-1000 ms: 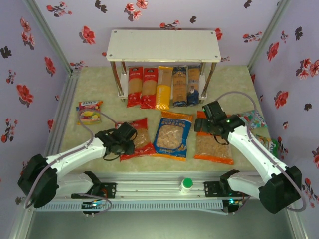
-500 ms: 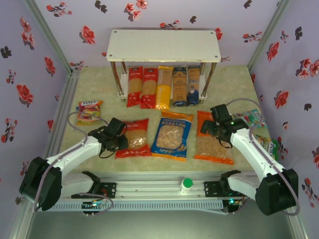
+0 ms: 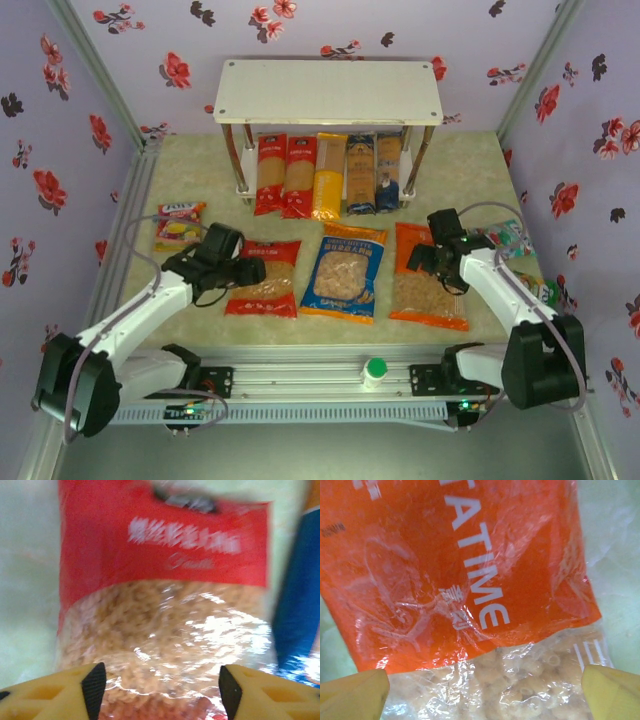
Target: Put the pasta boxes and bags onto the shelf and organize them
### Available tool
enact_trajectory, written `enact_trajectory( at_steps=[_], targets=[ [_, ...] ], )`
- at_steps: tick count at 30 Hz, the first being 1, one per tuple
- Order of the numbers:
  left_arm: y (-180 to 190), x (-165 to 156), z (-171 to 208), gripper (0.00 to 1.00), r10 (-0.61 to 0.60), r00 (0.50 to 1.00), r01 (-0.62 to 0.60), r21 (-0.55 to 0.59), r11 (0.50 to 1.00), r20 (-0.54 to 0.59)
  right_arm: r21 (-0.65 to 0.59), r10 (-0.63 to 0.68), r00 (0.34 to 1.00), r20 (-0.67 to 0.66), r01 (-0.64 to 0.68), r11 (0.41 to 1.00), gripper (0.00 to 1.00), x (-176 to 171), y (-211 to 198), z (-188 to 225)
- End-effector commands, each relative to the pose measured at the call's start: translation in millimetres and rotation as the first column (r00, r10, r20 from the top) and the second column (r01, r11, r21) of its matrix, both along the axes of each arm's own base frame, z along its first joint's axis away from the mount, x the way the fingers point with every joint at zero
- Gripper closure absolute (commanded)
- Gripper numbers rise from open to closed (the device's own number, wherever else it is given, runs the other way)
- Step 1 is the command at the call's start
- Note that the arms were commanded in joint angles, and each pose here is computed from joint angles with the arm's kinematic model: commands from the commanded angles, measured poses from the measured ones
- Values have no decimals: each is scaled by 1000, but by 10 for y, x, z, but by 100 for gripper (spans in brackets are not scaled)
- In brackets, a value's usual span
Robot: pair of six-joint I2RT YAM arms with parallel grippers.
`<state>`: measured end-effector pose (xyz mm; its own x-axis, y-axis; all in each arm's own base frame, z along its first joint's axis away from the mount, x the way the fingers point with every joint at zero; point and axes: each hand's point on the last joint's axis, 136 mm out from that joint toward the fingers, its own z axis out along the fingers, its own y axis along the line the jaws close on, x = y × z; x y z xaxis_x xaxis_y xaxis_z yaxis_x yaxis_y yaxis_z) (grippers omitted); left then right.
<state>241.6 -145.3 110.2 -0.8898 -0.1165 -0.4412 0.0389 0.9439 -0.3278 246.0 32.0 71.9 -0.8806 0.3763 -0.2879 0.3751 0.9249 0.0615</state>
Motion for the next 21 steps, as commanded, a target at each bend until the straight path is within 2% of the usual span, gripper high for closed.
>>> enact_trajectory(
  at_steps=[1, 11, 21],
  targets=[
    [-103, 36, 358, 28, -61, 996, 65, -54, 996, 69, 14, 48, 999, -9, -48, 999, 1, 76, 51, 20],
    [-375, 395, 927, 27, -109, 966, 140, -122, 983, 233, -30, 64, 994, -91, -67, 997, 1, 116, 13, -145],
    [-538, 586, 1055, 27, -137, 953, 180, -139, 974, 270, -10, 82, 983, -163, -85, 996, 1, 109, 63, -375]
  ],
)
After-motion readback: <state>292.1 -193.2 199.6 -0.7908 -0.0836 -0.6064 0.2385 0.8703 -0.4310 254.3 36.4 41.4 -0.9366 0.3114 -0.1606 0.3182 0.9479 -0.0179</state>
